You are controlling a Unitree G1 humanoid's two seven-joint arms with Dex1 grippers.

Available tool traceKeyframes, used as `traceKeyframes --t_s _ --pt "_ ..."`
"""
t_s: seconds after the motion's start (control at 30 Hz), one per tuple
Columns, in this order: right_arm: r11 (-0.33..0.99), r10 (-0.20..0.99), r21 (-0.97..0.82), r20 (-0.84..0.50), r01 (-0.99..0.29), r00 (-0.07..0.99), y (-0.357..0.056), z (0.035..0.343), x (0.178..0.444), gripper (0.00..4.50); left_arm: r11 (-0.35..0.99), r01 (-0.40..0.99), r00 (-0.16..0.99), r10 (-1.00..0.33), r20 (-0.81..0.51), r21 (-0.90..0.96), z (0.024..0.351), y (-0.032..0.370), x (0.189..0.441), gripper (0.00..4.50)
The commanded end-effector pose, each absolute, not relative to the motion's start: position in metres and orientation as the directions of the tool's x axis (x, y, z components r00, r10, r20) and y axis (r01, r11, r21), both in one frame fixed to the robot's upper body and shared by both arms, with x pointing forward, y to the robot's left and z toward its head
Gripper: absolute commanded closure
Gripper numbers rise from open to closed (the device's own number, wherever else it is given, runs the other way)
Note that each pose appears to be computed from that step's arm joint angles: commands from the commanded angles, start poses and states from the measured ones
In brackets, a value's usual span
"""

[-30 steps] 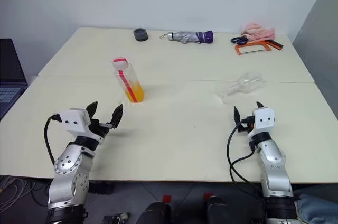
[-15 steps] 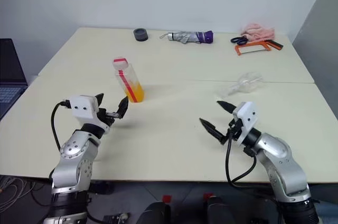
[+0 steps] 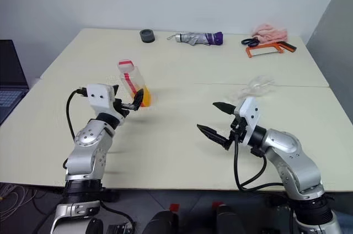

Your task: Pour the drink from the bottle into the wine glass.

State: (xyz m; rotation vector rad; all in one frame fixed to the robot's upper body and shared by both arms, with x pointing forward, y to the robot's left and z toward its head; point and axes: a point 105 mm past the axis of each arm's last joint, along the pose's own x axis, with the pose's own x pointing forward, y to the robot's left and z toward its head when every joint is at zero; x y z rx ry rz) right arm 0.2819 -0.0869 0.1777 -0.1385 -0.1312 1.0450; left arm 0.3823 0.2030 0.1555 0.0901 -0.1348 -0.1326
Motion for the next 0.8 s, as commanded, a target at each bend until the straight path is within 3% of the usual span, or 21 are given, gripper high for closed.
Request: traceKeyframes --t_s 0.03,0.33,0.8 --pt "0.479 0.877 -0.199 0.067 -0.855 0.476 -0.086 0.188 0.282 0.00 0.987 0.106 0.975 -0.127 0.180 0.121 0.171 0.200 0.388 0.06" --pt "0.471 0.881 -0.211 0.074 -0.856 0.467 -0.084 0.194 0.286 0.00 0.996 0.020 0.977 -0.038 0.210 0.088 0.184 0.199 0.410 0.06" --pt "0.474 0.880 -0.215 0.089 -0.854 0.466 -0.081 0.201 0.289 0.00 0.996 0.007 0.976 -0.027 0.218 0.090 0.196 0.191 0.424 0.06"
